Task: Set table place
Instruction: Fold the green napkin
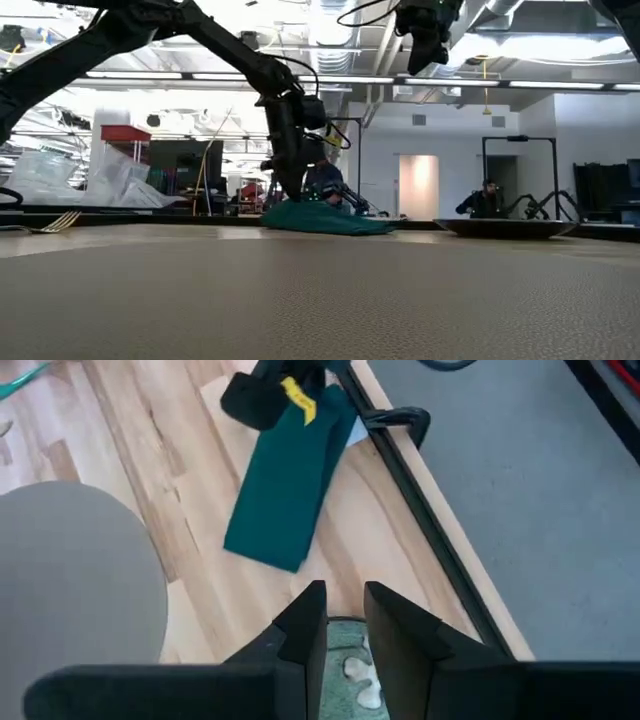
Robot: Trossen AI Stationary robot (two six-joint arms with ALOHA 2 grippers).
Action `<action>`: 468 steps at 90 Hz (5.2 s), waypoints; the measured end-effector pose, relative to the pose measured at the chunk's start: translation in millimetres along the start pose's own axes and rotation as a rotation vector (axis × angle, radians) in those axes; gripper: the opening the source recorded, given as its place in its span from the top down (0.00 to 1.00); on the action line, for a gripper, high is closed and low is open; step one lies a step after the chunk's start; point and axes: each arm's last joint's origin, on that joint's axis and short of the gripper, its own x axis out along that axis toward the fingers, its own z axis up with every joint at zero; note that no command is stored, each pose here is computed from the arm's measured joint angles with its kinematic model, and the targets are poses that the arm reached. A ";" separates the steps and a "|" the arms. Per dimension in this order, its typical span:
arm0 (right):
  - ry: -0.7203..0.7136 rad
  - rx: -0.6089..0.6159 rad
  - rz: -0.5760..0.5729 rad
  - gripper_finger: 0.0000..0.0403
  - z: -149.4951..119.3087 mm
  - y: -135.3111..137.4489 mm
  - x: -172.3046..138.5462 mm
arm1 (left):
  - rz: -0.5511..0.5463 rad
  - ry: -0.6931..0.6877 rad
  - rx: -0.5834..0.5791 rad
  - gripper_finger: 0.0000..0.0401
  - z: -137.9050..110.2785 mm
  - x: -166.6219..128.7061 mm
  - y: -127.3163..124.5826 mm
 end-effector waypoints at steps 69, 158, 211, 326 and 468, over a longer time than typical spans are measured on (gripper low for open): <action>-0.004 0.017 -0.009 0.84 -0.9 0.5 -2.7 | -0.081 0.027 0.230 0.96 -16.8 31.6 -83.7; -0.007 0.034 -0.008 0.84 -1.6 -1.5 -3.6 | 0.036 0.799 0.384 1.00 -166.2 28.8 -143.6; -0.007 0.036 -0.009 0.84 -1.7 -1.8 -3.8 | -0.005 -0.466 -0.952 1.00 -272.3 -67.8 -97.4; -0.025 0.046 -0.015 0.84 -0.2 -3.2 -4.0 | 0.329 0.321 -0.473 1.00 -261.0 -25.5 -89.1; -0.184 0.122 0.150 0.84 16.2 -39.0 16.6 | 0.276 -0.119 -1.400 1.00 -318.6 -120.4 -183.6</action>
